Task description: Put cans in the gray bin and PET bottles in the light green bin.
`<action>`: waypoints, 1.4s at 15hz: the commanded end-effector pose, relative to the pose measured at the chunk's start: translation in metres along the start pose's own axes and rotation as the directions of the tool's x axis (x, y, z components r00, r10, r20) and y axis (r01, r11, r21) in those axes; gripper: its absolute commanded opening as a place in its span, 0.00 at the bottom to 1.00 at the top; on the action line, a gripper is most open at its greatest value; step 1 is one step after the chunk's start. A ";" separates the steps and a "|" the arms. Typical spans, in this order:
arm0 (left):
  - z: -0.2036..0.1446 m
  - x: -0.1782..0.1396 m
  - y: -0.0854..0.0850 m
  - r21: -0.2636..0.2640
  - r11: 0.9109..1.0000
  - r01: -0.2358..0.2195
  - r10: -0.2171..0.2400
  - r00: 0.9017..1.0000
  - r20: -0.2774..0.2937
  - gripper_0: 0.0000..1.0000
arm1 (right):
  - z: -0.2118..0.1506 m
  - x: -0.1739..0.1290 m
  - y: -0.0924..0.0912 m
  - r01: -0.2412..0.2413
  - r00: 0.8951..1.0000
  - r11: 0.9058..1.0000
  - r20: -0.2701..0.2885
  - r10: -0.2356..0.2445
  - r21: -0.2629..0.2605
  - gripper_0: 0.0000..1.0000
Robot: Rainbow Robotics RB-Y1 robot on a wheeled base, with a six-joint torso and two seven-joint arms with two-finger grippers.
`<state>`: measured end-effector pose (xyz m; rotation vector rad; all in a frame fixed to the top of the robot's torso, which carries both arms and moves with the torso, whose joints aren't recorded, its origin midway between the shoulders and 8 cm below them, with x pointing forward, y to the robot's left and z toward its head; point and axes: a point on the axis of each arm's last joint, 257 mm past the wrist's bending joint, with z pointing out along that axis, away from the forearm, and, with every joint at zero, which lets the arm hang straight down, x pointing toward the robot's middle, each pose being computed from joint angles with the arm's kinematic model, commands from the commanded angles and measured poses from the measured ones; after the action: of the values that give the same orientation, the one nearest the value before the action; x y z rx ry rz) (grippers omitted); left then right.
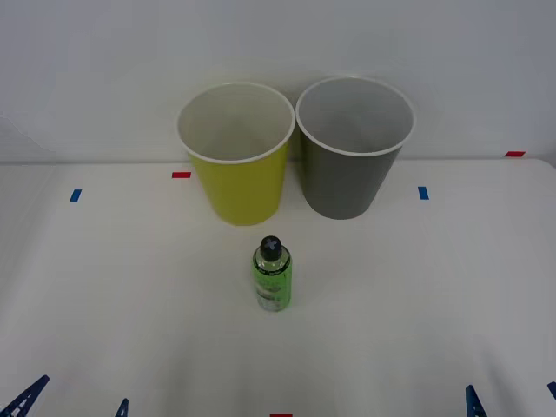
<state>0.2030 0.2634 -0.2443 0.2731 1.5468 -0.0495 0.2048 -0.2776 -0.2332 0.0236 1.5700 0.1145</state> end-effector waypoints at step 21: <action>0.123 0.013 -0.079 0.381 0.921 -0.086 0.013 0.982 0.190 1.00 | 0.000 0.000 0.000 0.000 1.000 1.000 0.000 0.000 0.000 1.00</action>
<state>0.3045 0.1699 -0.2675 0.5987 1.3358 -0.3234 0.2048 -0.2776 -0.2332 0.0236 1.5700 0.1145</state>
